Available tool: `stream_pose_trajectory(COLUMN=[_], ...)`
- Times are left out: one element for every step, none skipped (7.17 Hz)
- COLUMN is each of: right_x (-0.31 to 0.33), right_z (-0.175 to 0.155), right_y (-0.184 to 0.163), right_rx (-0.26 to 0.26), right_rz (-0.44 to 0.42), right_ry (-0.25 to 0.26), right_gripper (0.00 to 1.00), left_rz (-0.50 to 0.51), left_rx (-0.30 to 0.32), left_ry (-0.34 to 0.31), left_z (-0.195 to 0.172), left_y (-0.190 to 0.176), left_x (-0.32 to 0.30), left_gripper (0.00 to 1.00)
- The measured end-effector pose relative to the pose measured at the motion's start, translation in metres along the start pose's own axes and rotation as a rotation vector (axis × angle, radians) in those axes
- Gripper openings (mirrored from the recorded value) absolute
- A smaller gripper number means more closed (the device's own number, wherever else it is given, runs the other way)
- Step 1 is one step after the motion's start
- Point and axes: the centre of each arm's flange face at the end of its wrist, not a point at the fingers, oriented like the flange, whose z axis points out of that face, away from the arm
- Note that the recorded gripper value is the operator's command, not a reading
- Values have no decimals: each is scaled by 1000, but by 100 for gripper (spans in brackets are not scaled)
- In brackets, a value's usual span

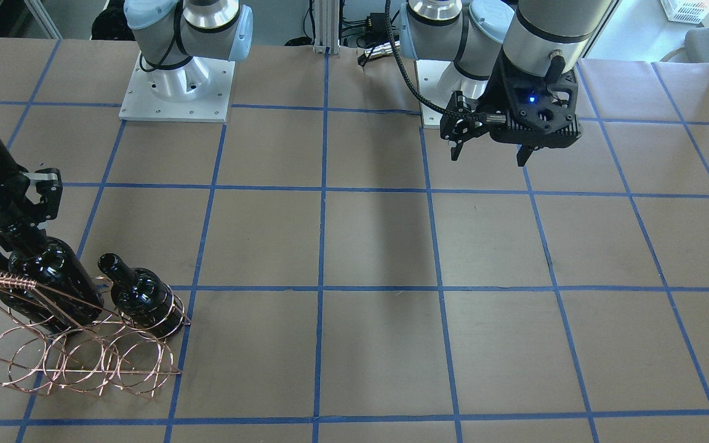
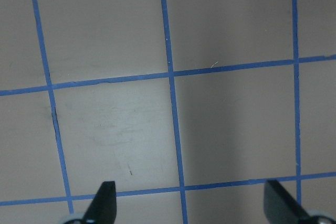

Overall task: Place wine into wine basket
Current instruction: 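Tilt and lower the bottle into an empty rack slot with the right gripper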

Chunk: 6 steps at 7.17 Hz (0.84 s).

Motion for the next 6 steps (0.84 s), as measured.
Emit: stream_pose_trajectory(right_x=[0, 0, 0, 0, 1, 1], right_z=[4, 6, 10, 14, 18, 21], right_y=[-1, -1, -2, -4, -5, -6], right_rx=[-5, -10, -15, -21, -26, -31], right_rz=[-1, -1, -2, -2, -3, -4], right_ry=[-4, -7, -10, -13, -15, -17], right_gripper=[0, 0, 0, 0, 0, 0], left_rz=[0, 0, 1, 1, 1, 2], left_rx=[-2, -2, -3, -5, -7, -9], left_ry=[0, 0, 0, 0, -1, -1], left_z=[0, 0, 0, 1, 2, 3], left_y=[0, 0, 1, 2, 4, 5], left_x=[0, 0, 0, 1, 1, 1], left_gripper=[100, 100, 100, 100, 100, 100])
